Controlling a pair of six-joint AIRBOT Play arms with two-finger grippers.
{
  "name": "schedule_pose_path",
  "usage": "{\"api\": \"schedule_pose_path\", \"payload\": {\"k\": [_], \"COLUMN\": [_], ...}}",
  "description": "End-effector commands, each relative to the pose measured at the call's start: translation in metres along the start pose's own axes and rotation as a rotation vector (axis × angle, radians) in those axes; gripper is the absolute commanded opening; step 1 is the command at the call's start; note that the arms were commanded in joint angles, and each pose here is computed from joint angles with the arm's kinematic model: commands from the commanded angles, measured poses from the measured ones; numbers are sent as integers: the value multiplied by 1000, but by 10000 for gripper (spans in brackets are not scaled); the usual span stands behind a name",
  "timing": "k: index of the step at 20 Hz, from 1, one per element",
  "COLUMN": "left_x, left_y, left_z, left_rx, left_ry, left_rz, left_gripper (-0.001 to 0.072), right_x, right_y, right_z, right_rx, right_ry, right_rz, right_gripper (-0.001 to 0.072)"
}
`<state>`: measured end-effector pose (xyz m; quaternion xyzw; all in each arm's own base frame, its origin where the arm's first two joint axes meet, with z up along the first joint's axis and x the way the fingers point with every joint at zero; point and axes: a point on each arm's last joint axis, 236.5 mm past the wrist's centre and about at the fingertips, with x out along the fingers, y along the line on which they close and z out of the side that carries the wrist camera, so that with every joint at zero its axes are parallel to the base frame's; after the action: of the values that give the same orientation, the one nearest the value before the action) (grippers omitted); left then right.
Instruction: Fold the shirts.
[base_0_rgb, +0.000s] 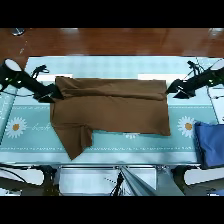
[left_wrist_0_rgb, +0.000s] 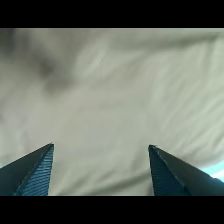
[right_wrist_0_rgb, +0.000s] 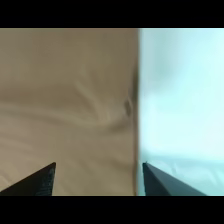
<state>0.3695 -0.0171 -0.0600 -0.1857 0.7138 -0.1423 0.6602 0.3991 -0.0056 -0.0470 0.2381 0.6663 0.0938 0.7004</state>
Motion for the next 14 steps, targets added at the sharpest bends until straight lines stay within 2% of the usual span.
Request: {"api": "schedule_pose_path", "payload": {"k": [1,3,5,7,10,14], "left_x": [-13,-12,-3,15,32,59], "left_y": [32,58,63,65,36,25], "left_z": [-47,-79,-110,-133,-131,-143], "left_rx": [-75,-177,-280,-388,-421,-376], "left_ry": [-19,-88,-150,-188,-249,-197], "left_rz": [36,34,-44,-96,-266,-251], "left_gripper": [666,666,666,666,666,665], "right_x": [-31,-31,-24,-20,-13,-14], "right_y": [-24,-26,-20,-23,-6,12], "right_z": [-27,-53,-80,-91,-99,-102], "right_rx": [30,101,109,212,262,254], "right_ry": [-109,-220,-318,-414,-419,-398], "right_rz": [-76,-40,15,62,171,244], "right_gripper": [629,629,629,629,629,629]}}
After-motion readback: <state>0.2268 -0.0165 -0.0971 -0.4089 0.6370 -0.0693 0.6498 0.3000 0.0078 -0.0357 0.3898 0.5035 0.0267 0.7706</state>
